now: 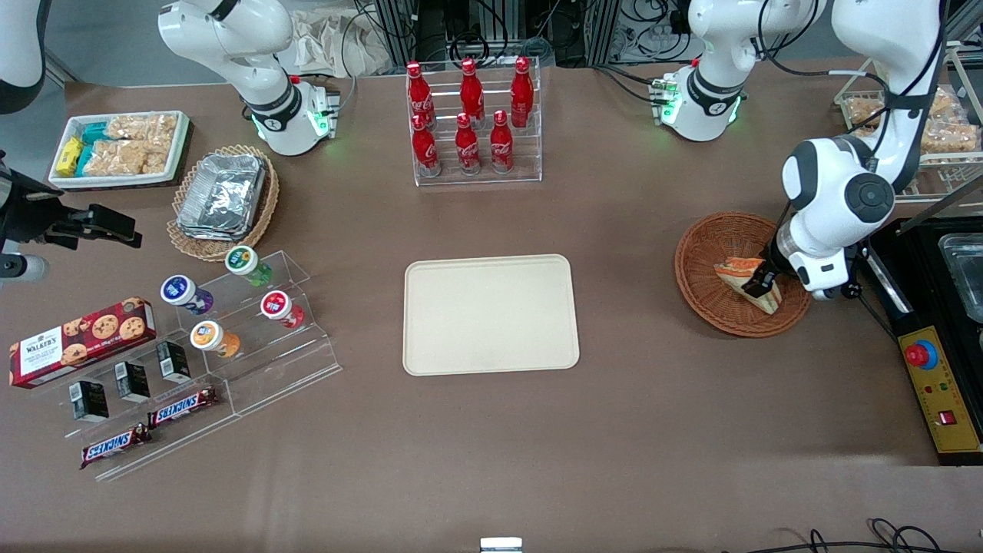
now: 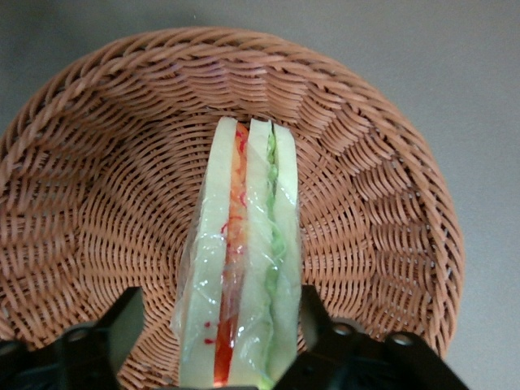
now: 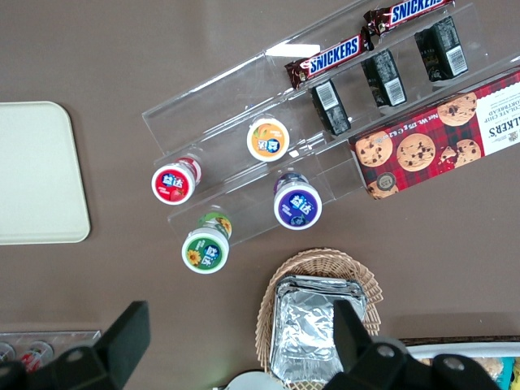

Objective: Place sandwich from basket to tray
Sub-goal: 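Close the left gripper on the sandwich's upright edge, then lift the sandwich up out of the basket with the left gripper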

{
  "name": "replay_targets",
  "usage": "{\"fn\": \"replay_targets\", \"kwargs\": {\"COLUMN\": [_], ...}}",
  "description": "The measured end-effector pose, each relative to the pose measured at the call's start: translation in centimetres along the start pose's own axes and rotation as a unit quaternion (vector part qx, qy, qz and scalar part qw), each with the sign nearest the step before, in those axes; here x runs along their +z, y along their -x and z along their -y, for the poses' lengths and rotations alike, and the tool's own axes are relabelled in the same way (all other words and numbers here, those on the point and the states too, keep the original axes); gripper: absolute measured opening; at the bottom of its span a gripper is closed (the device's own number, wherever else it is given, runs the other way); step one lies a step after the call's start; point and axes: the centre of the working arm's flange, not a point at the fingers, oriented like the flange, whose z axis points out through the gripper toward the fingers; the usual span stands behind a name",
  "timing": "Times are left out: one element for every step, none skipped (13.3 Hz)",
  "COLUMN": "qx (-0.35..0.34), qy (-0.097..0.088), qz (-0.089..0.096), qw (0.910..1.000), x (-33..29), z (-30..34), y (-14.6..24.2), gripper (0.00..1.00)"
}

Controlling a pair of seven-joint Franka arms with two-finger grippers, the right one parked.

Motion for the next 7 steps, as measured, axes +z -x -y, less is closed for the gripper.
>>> {"fn": "replay_targets", "kwargs": {"qx": [0.0, 0.0, 0.001, 0.001, 0.004, 0.012, 0.025], "qy": [0.001, 0.001, 0.003, 0.005, 0.004, -0.002, -0.012], "qz": [0.0, -0.001, -0.002, -0.003, -0.004, -0.007, -0.013], "qw": [1.0, 1.0, 1.0, 1.0, 1.0, 0.9999, 0.9995], "x": [0.2, 0.3, 0.2, 0.0, -0.3, -0.8, -1.5], "z": [0.1, 0.1, 0.0, 0.0, 0.0, 0.0, 0.0], "y": [0.1, 0.1, 0.1, 0.0, 0.1, 0.1, 0.2], "gripper": [0.66, 0.56, 0.45, 0.38, 0.36, 0.34, 0.33]}}
